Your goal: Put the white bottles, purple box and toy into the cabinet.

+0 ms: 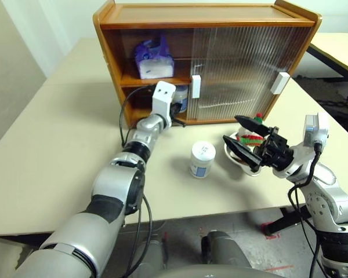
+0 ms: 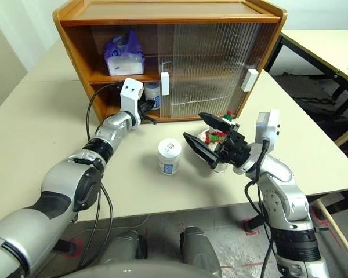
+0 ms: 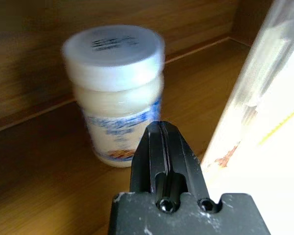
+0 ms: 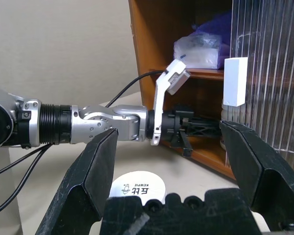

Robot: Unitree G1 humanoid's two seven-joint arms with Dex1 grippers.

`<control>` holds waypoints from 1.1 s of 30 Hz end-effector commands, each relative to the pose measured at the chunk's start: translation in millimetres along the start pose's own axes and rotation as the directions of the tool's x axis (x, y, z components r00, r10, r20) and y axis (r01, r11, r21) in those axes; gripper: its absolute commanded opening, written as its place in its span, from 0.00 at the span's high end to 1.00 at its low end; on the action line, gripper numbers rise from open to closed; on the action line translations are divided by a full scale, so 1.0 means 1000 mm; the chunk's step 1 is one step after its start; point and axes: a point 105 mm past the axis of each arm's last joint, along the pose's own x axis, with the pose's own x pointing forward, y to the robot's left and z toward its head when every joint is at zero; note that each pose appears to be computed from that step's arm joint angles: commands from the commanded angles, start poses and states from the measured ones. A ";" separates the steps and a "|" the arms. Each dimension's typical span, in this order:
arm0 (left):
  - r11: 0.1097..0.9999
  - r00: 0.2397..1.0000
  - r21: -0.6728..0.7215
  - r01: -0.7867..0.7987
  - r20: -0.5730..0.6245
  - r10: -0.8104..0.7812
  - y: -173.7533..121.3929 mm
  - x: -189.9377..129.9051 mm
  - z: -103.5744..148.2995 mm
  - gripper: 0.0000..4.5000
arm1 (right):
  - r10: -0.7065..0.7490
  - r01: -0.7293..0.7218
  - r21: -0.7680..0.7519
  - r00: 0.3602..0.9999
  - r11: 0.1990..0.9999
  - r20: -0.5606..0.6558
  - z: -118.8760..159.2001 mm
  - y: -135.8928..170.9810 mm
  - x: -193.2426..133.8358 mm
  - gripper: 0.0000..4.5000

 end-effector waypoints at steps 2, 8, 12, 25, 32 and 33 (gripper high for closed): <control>0.997 0.997 -0.014 -0.072 -0.010 0.072 0.014 -0.005 -0.007 0.99 | 0.020 -0.020 0.007 1.000 1.000 0.003 0.000 0.002 0.003 0.00; 0.994 0.994 0.024 -0.107 -0.013 0.108 0.015 -0.002 -0.002 0.99 | 0.021 -0.021 0.005 1.000 1.000 0.004 0.001 0.003 0.004 0.00; 0.993 0.994 0.057 -0.104 -0.023 0.106 0.011 0.001 0.000 0.99 | 0.004 -0.004 0.000 1.000 1.000 -0.002 0.002 0.004 -0.001 0.00; 0.996 0.998 0.071 0.055 -0.028 -0.053 -0.019 0.007 0.004 0.99 | -0.008 0.008 -0.001 1.000 1.000 -0.010 0.002 0.006 -0.004 0.00; 0.995 0.996 0.045 0.086 0.004 -0.086 -0.015 0.003 0.005 0.99 | 0.008 -0.008 0.007 1.000 1.000 -0.004 0.000 0.004 0.001 0.00; 0.995 0.996 0.041 0.087 0.008 -0.087 -0.013 0.002 0.005 0.99 | 0.009 -0.009 0.008 1.000 1.000 -0.003 0.000 0.004 0.002 0.00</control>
